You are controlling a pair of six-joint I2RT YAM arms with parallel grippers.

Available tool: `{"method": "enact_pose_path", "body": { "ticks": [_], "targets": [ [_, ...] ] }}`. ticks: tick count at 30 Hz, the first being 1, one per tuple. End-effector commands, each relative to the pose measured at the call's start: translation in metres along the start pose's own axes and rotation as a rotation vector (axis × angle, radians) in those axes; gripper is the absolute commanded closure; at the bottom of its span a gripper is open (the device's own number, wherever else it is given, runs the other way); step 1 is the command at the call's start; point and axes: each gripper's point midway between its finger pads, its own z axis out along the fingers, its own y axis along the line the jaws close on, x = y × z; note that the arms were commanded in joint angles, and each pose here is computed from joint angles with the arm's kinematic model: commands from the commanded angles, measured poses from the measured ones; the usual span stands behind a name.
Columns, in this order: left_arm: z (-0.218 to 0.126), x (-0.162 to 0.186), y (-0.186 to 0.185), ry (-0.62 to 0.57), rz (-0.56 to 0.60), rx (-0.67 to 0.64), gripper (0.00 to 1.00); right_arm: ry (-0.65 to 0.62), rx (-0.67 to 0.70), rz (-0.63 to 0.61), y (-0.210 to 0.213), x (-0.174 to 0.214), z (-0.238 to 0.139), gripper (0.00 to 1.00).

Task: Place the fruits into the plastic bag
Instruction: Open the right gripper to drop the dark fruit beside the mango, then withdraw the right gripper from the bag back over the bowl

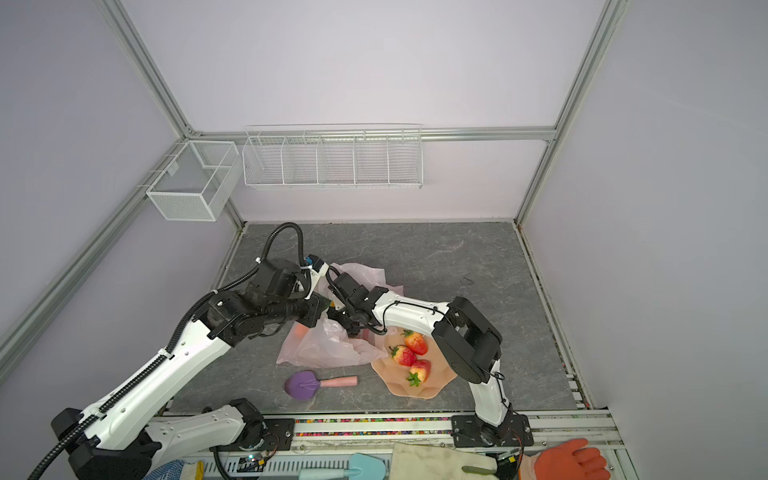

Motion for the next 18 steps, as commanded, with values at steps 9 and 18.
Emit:
{"method": "enact_pose_path", "body": {
  "ticks": [9,18],
  "targets": [
    [0.006,0.010,0.013,0.022,0.007,-0.063,1.00,0.014,0.014,-0.023,0.004,0.019,-0.049,0.06],
    [0.012,0.013,0.014,0.035,-0.002,-0.067,1.00,-0.049,0.130,-0.023,-0.025,0.034,-0.090,0.04]
  ]
}}
